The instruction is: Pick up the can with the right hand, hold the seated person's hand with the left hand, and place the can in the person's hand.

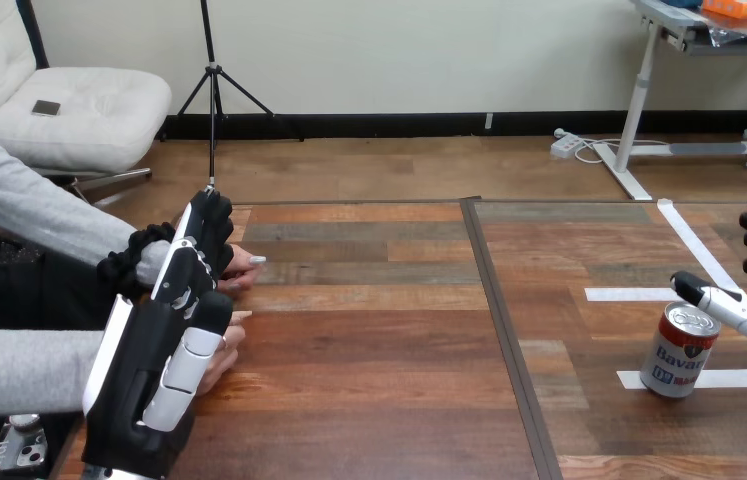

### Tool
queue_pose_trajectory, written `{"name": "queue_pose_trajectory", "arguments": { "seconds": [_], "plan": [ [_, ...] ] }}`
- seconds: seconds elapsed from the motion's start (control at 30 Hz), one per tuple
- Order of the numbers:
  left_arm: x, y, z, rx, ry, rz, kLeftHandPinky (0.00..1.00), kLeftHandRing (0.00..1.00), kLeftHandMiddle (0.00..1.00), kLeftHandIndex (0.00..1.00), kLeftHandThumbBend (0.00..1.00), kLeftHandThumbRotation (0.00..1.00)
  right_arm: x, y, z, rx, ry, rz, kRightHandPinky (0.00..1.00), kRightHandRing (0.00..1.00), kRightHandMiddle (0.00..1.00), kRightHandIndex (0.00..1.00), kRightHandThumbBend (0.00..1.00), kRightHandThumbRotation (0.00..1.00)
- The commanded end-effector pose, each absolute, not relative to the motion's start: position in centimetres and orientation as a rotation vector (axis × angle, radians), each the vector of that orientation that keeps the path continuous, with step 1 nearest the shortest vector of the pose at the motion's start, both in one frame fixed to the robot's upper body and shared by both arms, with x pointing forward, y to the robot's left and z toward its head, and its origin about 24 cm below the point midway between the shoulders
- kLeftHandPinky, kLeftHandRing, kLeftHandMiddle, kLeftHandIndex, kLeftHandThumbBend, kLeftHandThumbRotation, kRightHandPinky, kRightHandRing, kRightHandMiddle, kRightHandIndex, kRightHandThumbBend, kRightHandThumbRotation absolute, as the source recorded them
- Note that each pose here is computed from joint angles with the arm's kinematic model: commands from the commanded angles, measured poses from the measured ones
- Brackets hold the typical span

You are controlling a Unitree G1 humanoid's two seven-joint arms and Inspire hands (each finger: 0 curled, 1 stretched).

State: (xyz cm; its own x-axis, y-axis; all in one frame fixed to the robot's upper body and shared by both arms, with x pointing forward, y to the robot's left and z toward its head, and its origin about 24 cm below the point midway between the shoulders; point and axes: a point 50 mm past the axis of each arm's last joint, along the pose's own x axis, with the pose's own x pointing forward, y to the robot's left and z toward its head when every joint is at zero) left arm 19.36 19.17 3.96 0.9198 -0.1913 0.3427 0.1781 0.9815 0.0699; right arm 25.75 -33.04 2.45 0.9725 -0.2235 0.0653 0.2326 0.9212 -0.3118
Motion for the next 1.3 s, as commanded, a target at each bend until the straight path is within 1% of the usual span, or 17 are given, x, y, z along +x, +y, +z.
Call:
{"name": "queue_pose_trajectory", "arguments": {
  "seconds": [0.0, 0.3, 0.63, 1.27],
  "plan": [
    [20.4, 19.2, 5.4, 0.054, -0.425, -0.199, 1.0, 1.0, 1.0, 1.0, 0.78, 0.86, 27.8, -33.1, 4.9, -0.368, -0.094, -0.224, 0.92, 0.95, 0.93, 0.94, 1.0, 0.29],
    [20.4, 19.2, 5.4, 0.053, -0.426, -0.198, 1.0, 1.0, 1.0, 1.0, 0.77, 0.86, 27.7, -33.1, 4.3, -0.415, -0.047, -0.212, 0.93, 0.96, 0.94, 0.95, 1.0, 0.32],
    [20.4, 19.3, 5.3, 0.064, -0.438, -0.203, 1.0, 1.0, 1.0, 1.0, 0.75, 0.86, 27.6, -33.1, 3.6, -0.435, -0.001, -0.205, 0.94, 0.96, 0.94, 0.95, 1.0, 0.32],
    [20.3, 19.3, 5.3, 0.053, -0.426, -0.197, 1.0, 1.0, 1.0, 1.0, 0.78, 0.86, 27.4, -33.0, 2.8, -0.427, 0.041, -0.192, 0.96, 0.97, 0.95, 0.95, 1.0, 0.31]
  ]
}}
